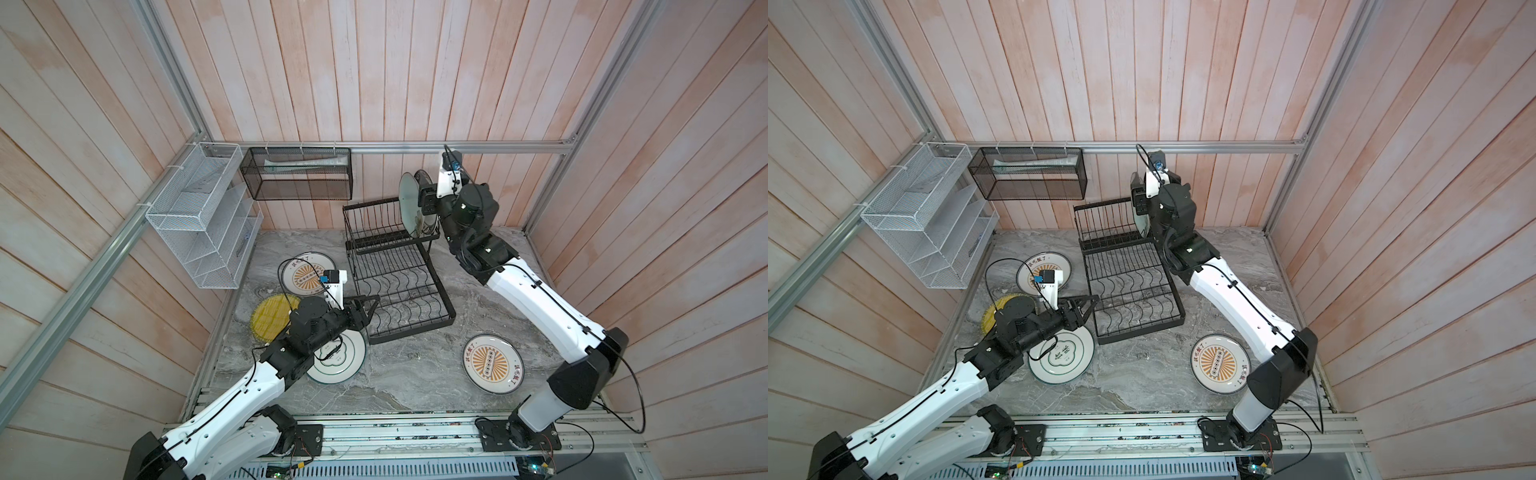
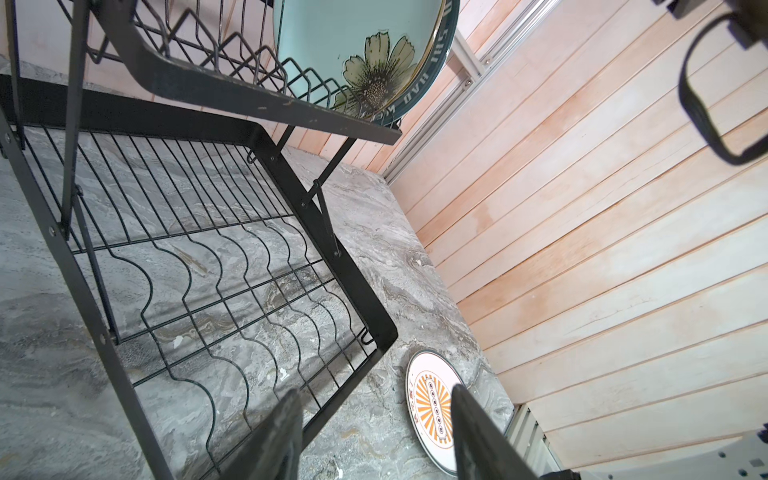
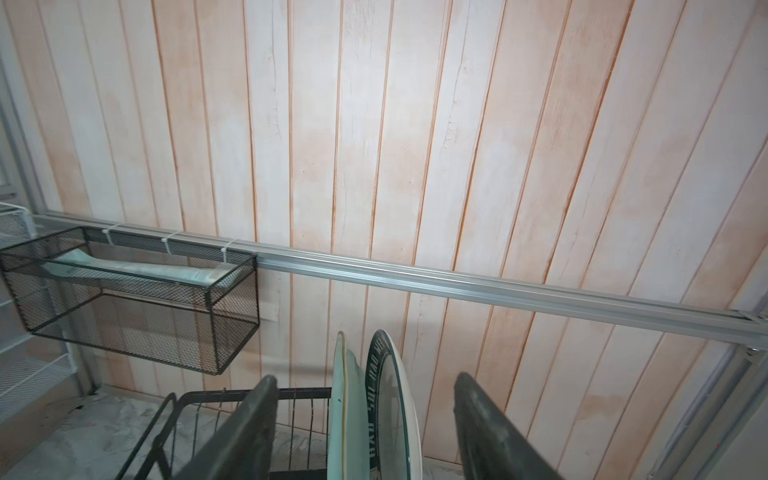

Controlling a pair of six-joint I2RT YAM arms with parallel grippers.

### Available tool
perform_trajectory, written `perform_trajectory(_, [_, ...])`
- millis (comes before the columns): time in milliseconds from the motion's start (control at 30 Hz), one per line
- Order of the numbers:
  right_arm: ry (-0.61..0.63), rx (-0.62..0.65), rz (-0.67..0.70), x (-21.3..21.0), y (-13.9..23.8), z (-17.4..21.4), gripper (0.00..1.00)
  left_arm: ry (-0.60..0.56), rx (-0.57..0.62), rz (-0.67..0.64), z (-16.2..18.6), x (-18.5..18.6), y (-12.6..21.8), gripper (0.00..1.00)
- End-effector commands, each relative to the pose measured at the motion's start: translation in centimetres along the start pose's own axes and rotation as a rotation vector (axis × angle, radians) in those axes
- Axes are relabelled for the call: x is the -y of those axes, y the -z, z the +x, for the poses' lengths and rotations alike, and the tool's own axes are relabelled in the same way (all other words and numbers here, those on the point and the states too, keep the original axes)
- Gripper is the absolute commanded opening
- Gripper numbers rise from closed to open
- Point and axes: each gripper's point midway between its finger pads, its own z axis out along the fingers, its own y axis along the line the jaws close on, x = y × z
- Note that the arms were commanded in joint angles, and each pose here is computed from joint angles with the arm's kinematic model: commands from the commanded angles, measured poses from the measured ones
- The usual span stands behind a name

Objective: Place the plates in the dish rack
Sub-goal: 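Open the right gripper and pull it back from the rack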

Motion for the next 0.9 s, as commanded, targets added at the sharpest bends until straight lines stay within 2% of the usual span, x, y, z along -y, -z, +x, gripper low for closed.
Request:
perform_trajectory(0, [-0.124, -0.019, -0.220, -0.4, 2.0, -0.3, 0.69, 0.015, 0.001, 0.034, 0.5, 0.3, 0.2, 0.58])
perform_trajectory(133, [-0.307, -0.012, -0.538, 0.6, 5.4, -0.5, 0.71, 0.021, -0.003, 0.036, 0.7, 0.1, -0.1, 0.58])
perform_trajectory(200, [-0.402, -0.006, -0.640, 2.1, 7.0, -0.4, 0.73, 0.023, -0.009, 0.033, 0.7, 0.1, -0.3, 0.58])
perform_trajectory(300, [-0.466, -0.036, -0.739, 3.0, 8.4, 0.7, 0.73, 0.027, -0.026, 0.028, 1.1, 0.0, -0.7, 0.58])
perform_trajectory(667, [-0.507, -0.167, -0.811, 1.9, 10.6, 6.1, 0.73, 0.041, -0.067, 0.039, 2.5, -0.1, -2.1, 0.58])
perform_trajectory(867, [-0.543, -0.228, -0.747, 2.3, 11.1, 9.3, 0.73, 0.033, -0.083, 0.049, 2.6, 0.2, -2.9, 0.58])
